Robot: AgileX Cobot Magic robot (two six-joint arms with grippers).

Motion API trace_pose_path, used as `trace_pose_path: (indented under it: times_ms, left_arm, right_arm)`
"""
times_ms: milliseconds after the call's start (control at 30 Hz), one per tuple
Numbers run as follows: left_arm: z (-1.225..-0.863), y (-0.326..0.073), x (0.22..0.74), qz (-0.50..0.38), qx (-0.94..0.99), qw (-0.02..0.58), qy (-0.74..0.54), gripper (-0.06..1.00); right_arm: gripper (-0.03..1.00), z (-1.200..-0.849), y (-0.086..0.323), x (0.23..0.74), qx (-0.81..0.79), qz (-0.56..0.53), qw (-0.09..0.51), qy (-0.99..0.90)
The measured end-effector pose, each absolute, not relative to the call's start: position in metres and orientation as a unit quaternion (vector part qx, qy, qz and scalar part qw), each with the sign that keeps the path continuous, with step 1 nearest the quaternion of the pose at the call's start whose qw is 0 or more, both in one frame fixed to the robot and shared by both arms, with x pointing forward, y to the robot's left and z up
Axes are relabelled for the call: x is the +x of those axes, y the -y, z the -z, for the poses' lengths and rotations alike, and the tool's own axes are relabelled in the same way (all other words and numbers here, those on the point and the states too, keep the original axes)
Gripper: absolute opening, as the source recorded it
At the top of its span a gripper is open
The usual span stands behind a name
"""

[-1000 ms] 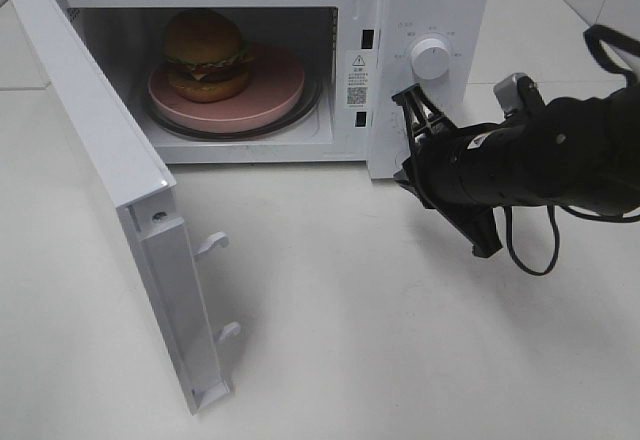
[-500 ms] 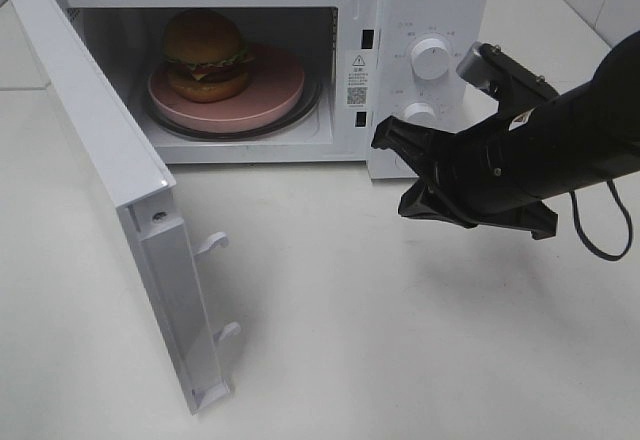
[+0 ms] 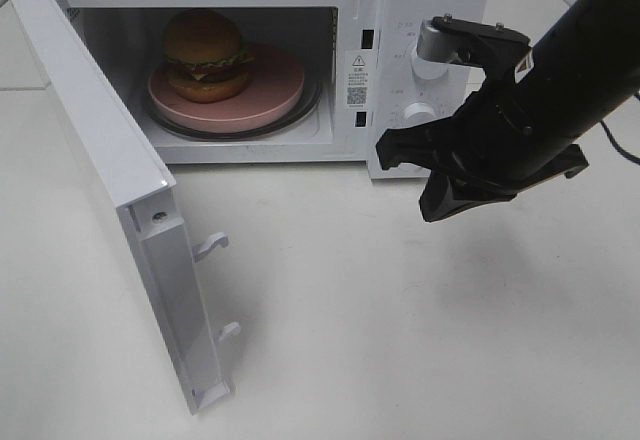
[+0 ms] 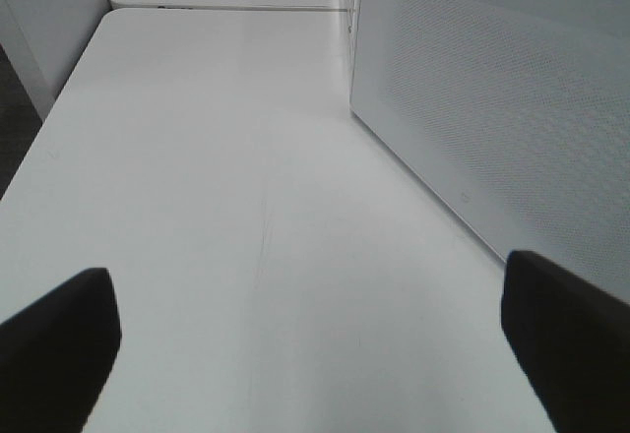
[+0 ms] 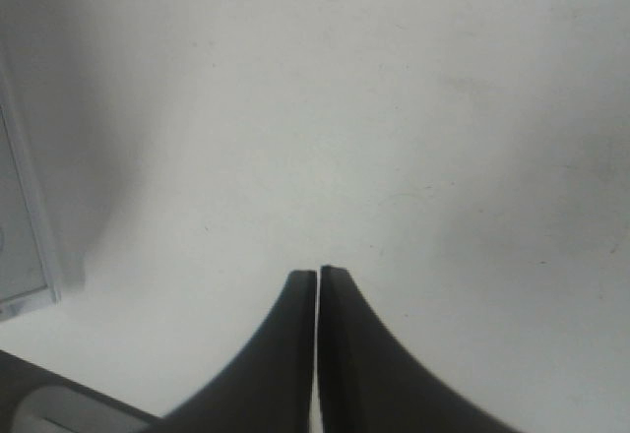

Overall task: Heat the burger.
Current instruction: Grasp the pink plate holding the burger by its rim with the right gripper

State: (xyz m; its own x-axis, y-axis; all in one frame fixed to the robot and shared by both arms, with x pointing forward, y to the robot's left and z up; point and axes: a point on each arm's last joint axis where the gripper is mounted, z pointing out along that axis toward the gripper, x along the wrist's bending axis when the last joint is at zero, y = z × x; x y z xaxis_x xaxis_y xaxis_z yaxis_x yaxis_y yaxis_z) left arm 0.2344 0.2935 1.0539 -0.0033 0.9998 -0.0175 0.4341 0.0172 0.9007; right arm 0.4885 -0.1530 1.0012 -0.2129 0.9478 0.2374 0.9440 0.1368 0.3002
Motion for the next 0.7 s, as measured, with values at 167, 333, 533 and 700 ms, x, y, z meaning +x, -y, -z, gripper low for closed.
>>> trace_pose_path:
  times_ms: [167,333,533,700]
  left_arm:
    - [-1.054,-0.293,0.234,-0.371,0.594,0.381,-0.603,0.99]
    - [-1.054,-0.293,0.234,-0.371,0.594,0.381,-0.603,0.99]
    - [-1.054,-0.293,0.234,-0.371,0.594,0.381,-0.603,0.99]
    - [-1.054,-0.293,0.234,-0.371,0.594,0.381,-0.603,0.99]
  right_arm:
    - [0.03,-1.014,0.154,0.489,0.569,-0.161,0.009,-0.806]
    - [0.03,-1.024,0.154,0.487,0.49,-0.14,0.009,-0.861]
    - [0.03,-1.027,0.156,0.483,0.355,-0.115,0.008,-0.928]
    - [0.04,-1.026,0.157,0.48,0.218,-0.101,0.009,-0.971]
